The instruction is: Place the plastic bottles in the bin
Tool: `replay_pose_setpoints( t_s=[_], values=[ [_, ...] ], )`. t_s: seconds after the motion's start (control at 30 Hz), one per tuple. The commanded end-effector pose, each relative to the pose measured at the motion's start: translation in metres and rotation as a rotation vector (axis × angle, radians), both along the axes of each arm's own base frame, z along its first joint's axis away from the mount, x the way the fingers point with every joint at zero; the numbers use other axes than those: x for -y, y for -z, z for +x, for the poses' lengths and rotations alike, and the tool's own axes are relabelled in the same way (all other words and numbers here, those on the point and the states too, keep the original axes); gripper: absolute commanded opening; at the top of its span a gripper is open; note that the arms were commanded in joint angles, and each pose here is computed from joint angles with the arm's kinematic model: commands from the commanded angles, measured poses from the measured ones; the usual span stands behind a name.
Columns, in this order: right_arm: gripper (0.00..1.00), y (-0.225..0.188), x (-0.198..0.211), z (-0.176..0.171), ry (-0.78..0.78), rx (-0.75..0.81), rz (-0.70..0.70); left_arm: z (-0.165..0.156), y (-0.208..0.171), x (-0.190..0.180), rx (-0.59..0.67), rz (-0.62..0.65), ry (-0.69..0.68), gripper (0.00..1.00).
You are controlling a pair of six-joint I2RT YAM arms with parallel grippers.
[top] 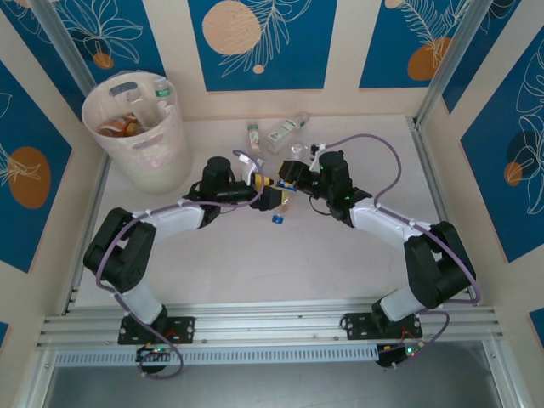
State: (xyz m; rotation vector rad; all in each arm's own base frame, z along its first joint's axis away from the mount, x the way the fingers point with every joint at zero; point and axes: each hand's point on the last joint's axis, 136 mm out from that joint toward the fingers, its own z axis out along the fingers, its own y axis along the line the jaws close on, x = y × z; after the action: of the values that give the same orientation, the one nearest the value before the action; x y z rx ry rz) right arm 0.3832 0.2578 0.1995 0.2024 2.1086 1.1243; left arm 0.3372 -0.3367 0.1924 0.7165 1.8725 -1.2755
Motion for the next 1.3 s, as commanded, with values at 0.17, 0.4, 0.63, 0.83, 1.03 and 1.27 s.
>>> replay_pose_setpoints(
  t_s=[0.17,0.4,0.63,0.83,1.03,1.27],
  values=[
    [0.53,-0.018,-0.021,-0.003,-0.049,0.022,0.058,-0.011,-0.010,0.014,0.049,0.029,0.073,0.97],
    [0.61,-0.023,-0.021,-0.006,-0.056,0.001,0.064,-0.010,0.008,0.019,0.188,0.245,0.000,0.82],
    [0.74,-0.029,-0.011,-0.015,-0.058,0.012,0.060,0.000,0.015,0.013,0.214,0.297,-0.076,0.65],
    [0.89,-0.042,0.005,-0.018,-0.028,0.053,0.040,0.002,0.011,0.014,0.218,0.272,-0.077,0.50],
    [1.00,-0.053,0.027,-0.019,0.040,0.095,0.003,0.006,0.007,0.012,0.222,0.249,-0.084,0.36],
    [0.99,-0.061,0.063,-0.022,0.145,0.123,-0.041,0.019,0.009,-0.003,0.207,0.275,-0.161,0.20]
  ],
)
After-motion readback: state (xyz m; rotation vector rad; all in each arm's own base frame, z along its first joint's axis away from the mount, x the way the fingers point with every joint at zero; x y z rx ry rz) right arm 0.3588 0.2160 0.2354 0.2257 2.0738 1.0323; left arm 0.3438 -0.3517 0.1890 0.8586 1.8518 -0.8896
